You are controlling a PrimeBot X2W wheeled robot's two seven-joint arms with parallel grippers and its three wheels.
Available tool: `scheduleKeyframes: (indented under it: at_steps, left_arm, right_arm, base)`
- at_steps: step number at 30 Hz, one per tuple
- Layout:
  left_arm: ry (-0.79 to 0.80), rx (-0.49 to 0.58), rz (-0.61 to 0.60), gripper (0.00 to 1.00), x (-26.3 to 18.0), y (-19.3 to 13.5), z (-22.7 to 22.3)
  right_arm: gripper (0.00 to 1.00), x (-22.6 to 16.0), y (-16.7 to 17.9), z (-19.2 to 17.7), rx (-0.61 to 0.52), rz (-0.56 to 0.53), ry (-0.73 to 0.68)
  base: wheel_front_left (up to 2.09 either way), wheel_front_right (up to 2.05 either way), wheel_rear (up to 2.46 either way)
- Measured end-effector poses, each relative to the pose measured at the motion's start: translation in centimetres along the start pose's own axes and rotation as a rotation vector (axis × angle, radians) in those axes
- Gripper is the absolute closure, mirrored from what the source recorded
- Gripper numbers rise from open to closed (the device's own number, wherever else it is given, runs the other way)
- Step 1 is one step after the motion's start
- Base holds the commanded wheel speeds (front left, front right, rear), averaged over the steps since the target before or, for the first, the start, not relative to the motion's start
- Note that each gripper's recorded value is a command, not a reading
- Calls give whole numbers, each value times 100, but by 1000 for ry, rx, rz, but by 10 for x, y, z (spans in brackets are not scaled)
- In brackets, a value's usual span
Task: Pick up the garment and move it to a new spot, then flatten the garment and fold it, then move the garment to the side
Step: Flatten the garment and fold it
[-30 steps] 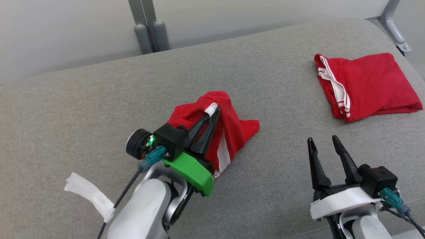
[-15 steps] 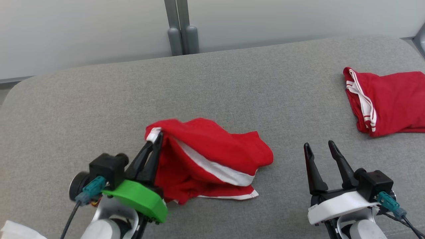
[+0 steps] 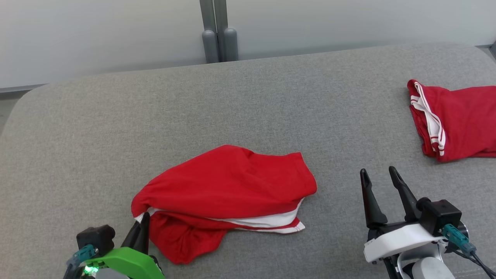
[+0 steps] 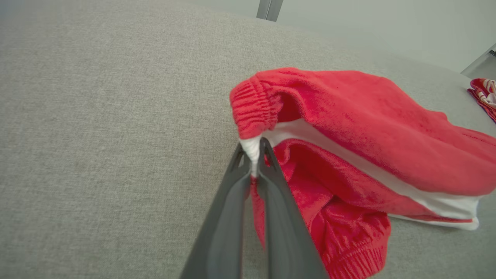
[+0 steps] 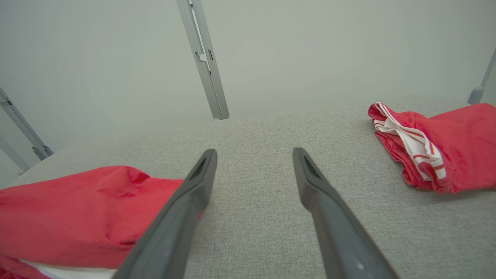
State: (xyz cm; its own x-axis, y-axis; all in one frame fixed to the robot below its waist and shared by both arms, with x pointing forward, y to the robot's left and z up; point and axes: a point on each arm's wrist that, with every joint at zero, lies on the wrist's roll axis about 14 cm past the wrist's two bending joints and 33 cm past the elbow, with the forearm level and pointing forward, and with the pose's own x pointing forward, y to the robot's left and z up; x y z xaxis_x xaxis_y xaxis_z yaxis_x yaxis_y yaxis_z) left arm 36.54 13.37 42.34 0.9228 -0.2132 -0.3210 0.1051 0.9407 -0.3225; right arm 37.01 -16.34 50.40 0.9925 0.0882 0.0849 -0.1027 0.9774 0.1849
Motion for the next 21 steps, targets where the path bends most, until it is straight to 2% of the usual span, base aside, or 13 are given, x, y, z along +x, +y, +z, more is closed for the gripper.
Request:
scheduleKeyframes:
  at_steps: [5, 11, 12, 13, 14, 21]
  left_arm:
    - [56, -31, 59, 100, -1, 20, -25]
    - [109, -65, 98, 100, -3, 31, -49]
    - [106, -66, 102, 76, -3, 33, -49]
    - [95, -68, 107, 21, -2, 34, -48]
    - [80, -70, 111, 0, -1, 34, -46]
    - [-15, -67, 115, 0, 0, 37, -27]
  right_arm:
    - [0, -2, -5, -7, -24, -12, 26]
    - [0, -7, 16, -37, -17, 52, 118]
    - [0, -7, 20, -40, -16, 63, 127]
    - [0, -7, 25, -43, -14, 77, 139]
    - [0, -7, 29, -46, -11, 92, 146]
    - [0, 5, 60, -58, 1, 189, 183]
  base:
    - [0, 0, 0]
    - [0, 0, 0]
    - [0, 0, 0]
    - [0, 0, 0]
    - [0, 0, 0]
    - [0, 0, 0]
